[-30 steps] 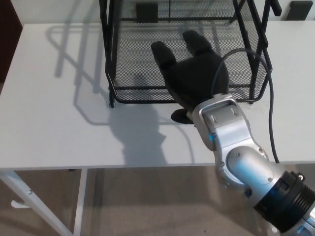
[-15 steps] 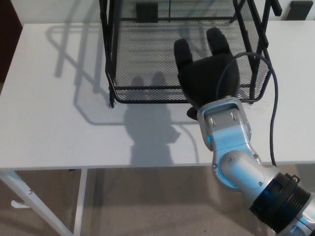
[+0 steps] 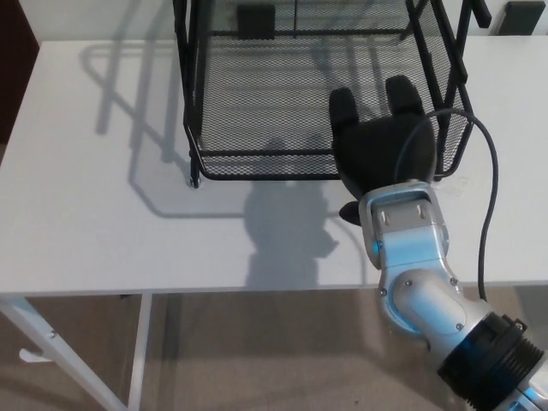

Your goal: The robot walks towards a file tray kept in the middle of a desk and uses its right hand to grab a tray and pulls it out towards itself

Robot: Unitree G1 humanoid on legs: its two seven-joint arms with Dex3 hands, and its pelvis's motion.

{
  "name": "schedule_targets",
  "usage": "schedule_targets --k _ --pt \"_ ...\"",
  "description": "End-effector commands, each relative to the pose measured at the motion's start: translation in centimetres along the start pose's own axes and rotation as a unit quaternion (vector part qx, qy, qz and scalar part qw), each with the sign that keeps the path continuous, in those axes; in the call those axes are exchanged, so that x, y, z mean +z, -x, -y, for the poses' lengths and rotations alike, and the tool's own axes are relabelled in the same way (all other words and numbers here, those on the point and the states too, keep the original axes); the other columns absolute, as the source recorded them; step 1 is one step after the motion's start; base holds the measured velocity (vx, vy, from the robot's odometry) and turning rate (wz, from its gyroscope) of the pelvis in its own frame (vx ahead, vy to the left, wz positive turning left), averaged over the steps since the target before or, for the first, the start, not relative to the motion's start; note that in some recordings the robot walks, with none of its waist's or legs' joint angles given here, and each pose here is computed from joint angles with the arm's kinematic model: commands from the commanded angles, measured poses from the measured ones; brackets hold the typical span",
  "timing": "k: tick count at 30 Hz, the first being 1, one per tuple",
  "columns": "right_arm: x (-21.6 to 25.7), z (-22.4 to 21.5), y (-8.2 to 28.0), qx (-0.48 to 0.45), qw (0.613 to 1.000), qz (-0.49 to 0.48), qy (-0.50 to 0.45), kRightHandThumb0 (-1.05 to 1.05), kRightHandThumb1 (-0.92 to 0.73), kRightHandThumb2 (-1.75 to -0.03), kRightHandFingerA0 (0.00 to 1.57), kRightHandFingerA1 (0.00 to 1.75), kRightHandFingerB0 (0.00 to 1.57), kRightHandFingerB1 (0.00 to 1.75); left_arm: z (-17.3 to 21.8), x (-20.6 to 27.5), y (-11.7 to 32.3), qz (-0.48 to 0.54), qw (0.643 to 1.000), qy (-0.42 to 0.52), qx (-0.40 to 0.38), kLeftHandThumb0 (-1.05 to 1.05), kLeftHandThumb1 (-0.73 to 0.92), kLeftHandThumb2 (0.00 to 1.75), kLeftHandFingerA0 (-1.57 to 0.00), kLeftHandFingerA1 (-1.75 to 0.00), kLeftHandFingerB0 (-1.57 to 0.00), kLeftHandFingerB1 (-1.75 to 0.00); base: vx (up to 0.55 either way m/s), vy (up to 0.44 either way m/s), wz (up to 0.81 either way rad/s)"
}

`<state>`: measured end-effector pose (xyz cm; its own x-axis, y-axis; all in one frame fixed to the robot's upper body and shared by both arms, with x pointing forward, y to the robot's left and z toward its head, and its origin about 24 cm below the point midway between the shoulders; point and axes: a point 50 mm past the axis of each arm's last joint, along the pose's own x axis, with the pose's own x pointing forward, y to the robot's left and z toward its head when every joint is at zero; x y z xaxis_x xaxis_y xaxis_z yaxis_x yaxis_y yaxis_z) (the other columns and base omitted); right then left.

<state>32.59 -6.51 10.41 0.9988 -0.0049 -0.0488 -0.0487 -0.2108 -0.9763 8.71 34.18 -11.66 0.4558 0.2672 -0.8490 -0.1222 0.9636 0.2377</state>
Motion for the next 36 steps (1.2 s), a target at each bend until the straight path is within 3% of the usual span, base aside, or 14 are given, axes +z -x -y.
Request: schedule_targets --k 1,15,36 --pt "-0.2 -1.2 0.3 0.03 0.999 0.002 -0.026 -0.79 -0.5 -0.8 0.0 0.0 0.0 0.0 -0.6 0.2 0.2 0.012 1.0 -0.009 0.006 -0.43 0.18 0.82 -0.34 -0.43 -0.29 -0.39 0.0 0.0 0.0" --pt "-0.2 -2.8 1.5 0.065 0.996 0.009 -0.063 -0.82 -0.5 -0.83 0.0 0.01 0.0 0.0 -0.6 0.3 0.2 0.012 0.999 -0.031 0.005 -0.44 0.19 0.82 -0.36 -0.45 -0.29 -0.41 0.0 0.0 0.0" --pt "0.7 -2.2 5.6 0.011 0.994 0.085 -0.062 -0.81 -0.5 -0.82 0.0 0.0 0.0 0.0 -0.7 0.5 0.1 0.011 0.999 -0.031 0.007 -0.44 0.19 0.81 -0.37 -0.45 -0.29 -0.41 0.0 0.0 0.0"
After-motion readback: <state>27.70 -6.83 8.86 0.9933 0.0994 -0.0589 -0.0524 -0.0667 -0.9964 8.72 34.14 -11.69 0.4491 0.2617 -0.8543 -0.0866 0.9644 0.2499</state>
